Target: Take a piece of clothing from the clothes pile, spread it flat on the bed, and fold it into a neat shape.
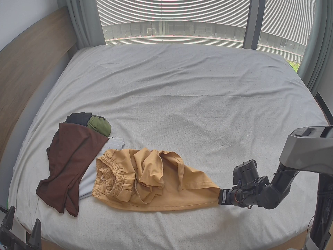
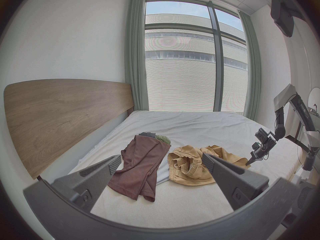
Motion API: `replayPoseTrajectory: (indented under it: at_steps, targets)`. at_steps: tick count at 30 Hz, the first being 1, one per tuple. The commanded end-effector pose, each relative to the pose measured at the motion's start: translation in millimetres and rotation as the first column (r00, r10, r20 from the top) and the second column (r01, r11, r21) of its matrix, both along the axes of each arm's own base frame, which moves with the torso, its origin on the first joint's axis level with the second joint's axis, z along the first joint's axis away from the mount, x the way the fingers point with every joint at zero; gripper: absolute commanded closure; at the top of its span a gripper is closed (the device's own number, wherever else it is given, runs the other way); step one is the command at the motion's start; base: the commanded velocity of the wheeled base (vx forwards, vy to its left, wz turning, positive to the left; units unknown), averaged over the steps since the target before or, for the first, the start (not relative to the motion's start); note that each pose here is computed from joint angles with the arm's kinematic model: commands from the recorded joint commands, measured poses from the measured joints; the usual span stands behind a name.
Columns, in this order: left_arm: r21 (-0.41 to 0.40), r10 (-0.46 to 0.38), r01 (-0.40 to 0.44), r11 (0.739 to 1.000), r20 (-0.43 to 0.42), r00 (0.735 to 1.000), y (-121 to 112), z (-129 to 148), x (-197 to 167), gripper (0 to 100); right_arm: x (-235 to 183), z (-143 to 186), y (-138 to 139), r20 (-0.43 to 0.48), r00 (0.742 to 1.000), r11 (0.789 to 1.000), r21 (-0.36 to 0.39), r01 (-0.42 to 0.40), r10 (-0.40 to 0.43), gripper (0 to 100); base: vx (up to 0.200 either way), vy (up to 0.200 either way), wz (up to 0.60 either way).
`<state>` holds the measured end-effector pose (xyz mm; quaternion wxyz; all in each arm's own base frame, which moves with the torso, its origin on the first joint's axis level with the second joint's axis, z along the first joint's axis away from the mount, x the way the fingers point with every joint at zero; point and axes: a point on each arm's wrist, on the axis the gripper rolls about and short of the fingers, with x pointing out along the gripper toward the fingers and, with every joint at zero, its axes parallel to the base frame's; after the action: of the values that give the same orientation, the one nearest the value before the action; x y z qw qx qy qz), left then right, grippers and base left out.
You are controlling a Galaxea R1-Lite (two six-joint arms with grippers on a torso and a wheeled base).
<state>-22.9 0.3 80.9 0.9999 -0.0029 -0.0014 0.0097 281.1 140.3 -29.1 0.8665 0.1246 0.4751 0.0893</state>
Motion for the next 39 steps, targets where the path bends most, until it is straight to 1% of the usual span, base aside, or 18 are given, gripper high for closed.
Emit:
replayPoseTrajectory:
  at_steps: [1,5,10,20,30,39]
  targets:
    - [0.000,0.001,-0.001,1.000,-0.004,1.000,0.0,-5.2,0.3,0,-2.6,0.0,-10.4,-0.001,1.000,1.000,-0.006,0.017,-0.017,100,0.000,0.000,0.00]
    - [0.000,0.001,-0.001,1.000,-0.004,1.000,0.0,-5.2,0.3,0,-5.0,-2.1,-23.8,0.020,1.000,1.000,-0.013,0.011,-0.011,100,0.000,0.000,0.00]
    - [0.000,0.001,-0.001,1.000,-0.004,1.000,0.0,-5.2,0.3,0,-6.9,-3.6,-32.8,0.016,1.000,1.000,-0.014,0.027,-0.026,100,0.000,0.000,0.00]
    - [0.001,0.001,-0.001,1.000,-0.004,1.000,0.0,-5.2,0.3,0,-8.3,-4.9,-38.4,0.001,0.999,0.999,-0.011,0.037,-0.037,100,0.000,0.000,0.00]
    - [0.001,0.001,-0.001,1.000,-0.004,1.000,0.0,-5.2,0.3,0,-10.9,-6.5,-44.0,-0.009,0.999,0.999,-0.024,0.040,-0.040,100,0.000,0.000,0.00]
    - [0.001,0.001,-0.001,1.000,-0.004,1.000,0.0,-5.2,0.3,0,-13.2,-8.8,-51.2,0.014,0.998,0.998,-0.019,0.054,-0.054,100,0.000,0.000,0.00]
